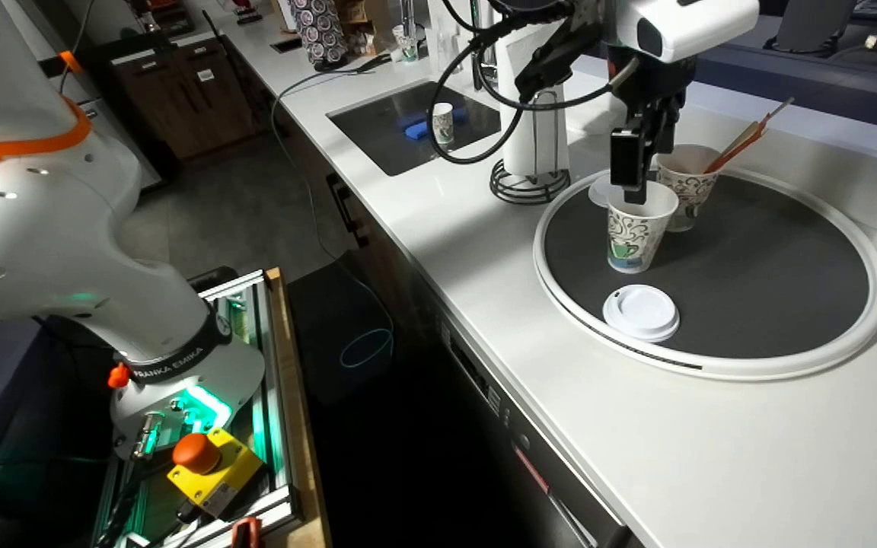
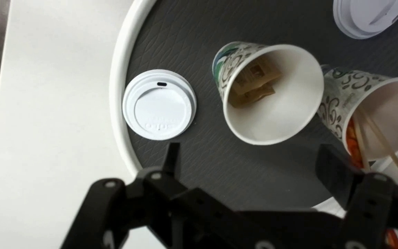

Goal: Pour the sachets out of the coffee cup at the front.

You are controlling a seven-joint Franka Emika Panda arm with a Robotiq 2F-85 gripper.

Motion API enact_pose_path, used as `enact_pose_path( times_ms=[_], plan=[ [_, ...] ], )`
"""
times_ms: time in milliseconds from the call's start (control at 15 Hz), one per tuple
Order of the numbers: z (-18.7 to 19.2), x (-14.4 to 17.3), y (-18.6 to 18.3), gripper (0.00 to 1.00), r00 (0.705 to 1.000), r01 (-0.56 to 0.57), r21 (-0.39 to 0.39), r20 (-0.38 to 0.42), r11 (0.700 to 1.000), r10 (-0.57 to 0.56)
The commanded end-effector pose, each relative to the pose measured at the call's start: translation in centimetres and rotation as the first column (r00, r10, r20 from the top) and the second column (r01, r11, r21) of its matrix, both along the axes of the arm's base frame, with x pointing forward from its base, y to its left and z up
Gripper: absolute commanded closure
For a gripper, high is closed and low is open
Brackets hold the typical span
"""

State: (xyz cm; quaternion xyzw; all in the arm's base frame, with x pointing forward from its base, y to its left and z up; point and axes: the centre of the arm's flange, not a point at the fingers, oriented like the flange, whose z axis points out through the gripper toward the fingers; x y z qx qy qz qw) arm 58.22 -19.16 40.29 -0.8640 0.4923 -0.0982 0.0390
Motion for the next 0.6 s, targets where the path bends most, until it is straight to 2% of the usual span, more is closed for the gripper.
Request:
enact_pose_path(
  times_ms=[0, 333, 533],
  plan=[
    [-2.2, 0.7, 0.3, 0.00, 0.999, -0.015, 0.037, -0.033, 0.999, 0.016],
    [-1.5, 0.1, 0.3, 0.00, 1.000, -0.012, 0.017, -0.028, 1.000, 0.012],
    [-3.6, 0.4, 1.5, 0.00, 0.999, -0.015, 0.004, -0.041, 1.000, 0.015]
  ],
)
